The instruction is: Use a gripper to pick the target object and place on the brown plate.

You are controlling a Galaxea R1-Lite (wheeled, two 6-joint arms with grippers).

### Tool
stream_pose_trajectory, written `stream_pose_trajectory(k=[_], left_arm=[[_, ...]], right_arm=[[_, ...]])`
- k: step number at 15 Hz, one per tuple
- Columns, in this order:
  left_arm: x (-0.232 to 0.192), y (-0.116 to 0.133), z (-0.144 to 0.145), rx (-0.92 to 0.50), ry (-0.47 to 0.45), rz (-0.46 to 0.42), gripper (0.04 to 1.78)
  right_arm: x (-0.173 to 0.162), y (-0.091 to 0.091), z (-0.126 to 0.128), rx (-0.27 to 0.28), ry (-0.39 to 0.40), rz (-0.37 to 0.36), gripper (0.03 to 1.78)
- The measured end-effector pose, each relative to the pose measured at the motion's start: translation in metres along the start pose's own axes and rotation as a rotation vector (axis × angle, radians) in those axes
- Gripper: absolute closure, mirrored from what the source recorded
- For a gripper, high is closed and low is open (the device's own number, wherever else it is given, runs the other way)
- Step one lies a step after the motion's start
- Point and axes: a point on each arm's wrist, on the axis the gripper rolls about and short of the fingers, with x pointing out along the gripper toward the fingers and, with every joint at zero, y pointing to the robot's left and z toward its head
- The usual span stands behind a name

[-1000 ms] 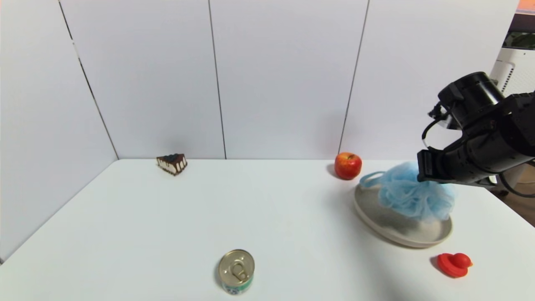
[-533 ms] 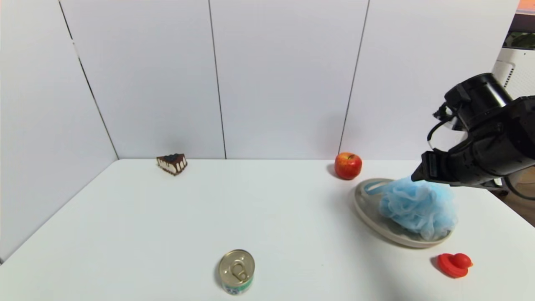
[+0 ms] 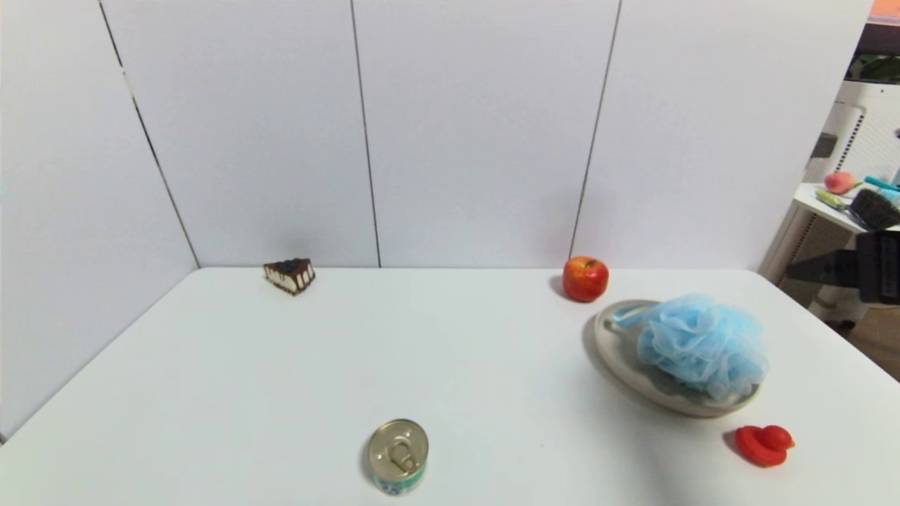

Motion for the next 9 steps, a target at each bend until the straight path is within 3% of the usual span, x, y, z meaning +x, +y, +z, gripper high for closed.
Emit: stream_pose_trajectory(k=[2, 5, 9], left_arm=[[0.000, 0.000, 0.000, 0.000, 0.000, 0.000, 0.13], [0.000, 0.000, 0.000, 0.000, 0.000, 0.000, 0.13], [0.000, 0.000, 0.000, -0.001, 0.000, 0.000, 0.13]], right_arm=[[-0.020, -0.011, -0.033, -0.039, -0.056, 0.005, 0.23], [-0.036, -0.027, -0.105, -0.107, -0.140, 0.021, 0.19], [-0.037, -0.035, -0.195, -0.132, -0.327, 0.074, 0.16]])
